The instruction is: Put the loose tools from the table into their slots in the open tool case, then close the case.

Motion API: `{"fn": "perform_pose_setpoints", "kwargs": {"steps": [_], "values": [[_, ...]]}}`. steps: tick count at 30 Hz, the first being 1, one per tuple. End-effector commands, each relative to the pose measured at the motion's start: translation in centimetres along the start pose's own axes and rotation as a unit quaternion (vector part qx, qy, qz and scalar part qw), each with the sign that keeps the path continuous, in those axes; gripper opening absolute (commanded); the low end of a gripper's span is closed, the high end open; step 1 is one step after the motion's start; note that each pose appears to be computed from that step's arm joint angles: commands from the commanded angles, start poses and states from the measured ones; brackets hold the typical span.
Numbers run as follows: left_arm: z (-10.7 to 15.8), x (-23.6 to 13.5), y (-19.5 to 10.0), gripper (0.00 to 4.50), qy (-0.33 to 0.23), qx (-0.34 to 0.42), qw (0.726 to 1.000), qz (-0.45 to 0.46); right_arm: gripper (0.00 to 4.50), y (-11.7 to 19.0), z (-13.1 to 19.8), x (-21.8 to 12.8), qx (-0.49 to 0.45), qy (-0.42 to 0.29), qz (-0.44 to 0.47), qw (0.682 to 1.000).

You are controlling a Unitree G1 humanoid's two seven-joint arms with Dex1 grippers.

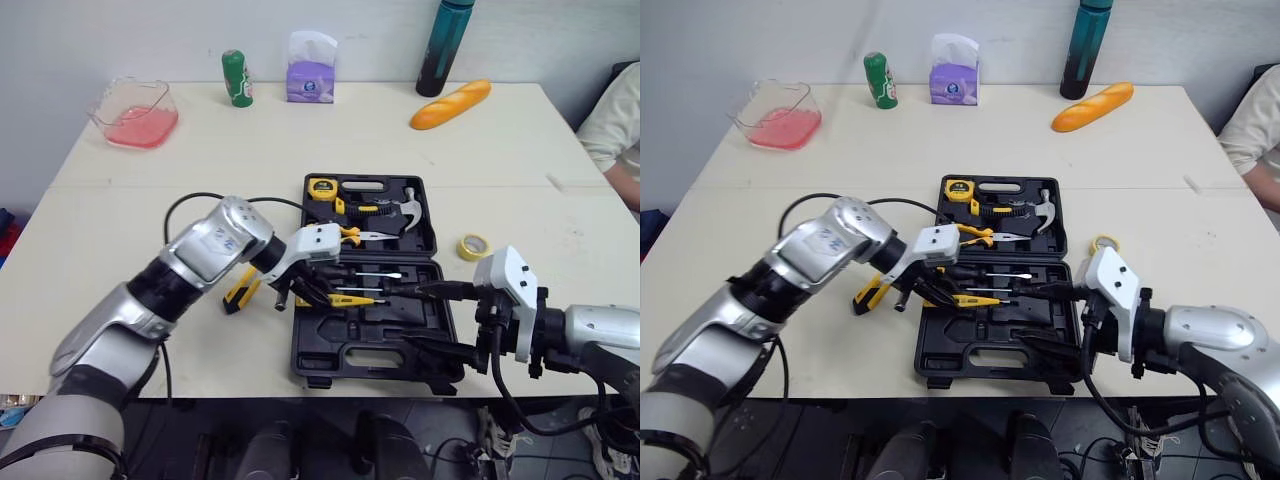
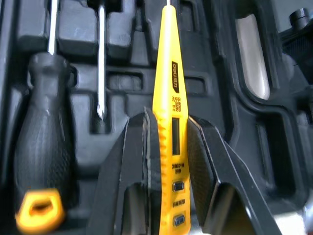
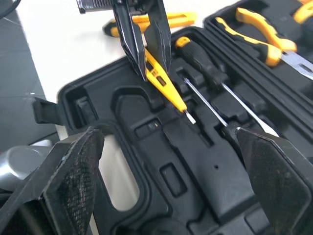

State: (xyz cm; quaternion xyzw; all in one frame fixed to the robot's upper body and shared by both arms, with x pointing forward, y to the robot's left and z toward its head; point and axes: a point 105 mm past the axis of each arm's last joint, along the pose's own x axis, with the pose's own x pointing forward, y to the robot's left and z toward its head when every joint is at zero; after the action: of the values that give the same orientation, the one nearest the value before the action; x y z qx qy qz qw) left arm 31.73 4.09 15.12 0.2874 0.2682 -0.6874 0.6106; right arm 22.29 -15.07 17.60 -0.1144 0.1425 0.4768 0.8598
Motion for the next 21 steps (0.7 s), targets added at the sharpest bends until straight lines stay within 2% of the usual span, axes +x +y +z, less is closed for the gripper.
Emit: {"fn": "perform_pose_setpoints", "kwargs": {"steps": [1,13,21], "values": [[1.1,-0.2,0.5,0.45,0.009,0.032,0.999,0.0,4.5,0.7,0.6,-0.6,-0.013,-0.01,-0.012,1.0],[-0.1,0.8,1.2,0.45,0.046,-0.012,0.999,0.009,4.5,0.5,0.5,-0.9,-0.008,-0.01,-0.028,1.0],[-0.7,0.2,0.9,0.45,0.073,-0.041,0.996,0.017,4.5,0.1,0.7,-0.6,-0.014,-0.012,-0.024,1.0]]}}
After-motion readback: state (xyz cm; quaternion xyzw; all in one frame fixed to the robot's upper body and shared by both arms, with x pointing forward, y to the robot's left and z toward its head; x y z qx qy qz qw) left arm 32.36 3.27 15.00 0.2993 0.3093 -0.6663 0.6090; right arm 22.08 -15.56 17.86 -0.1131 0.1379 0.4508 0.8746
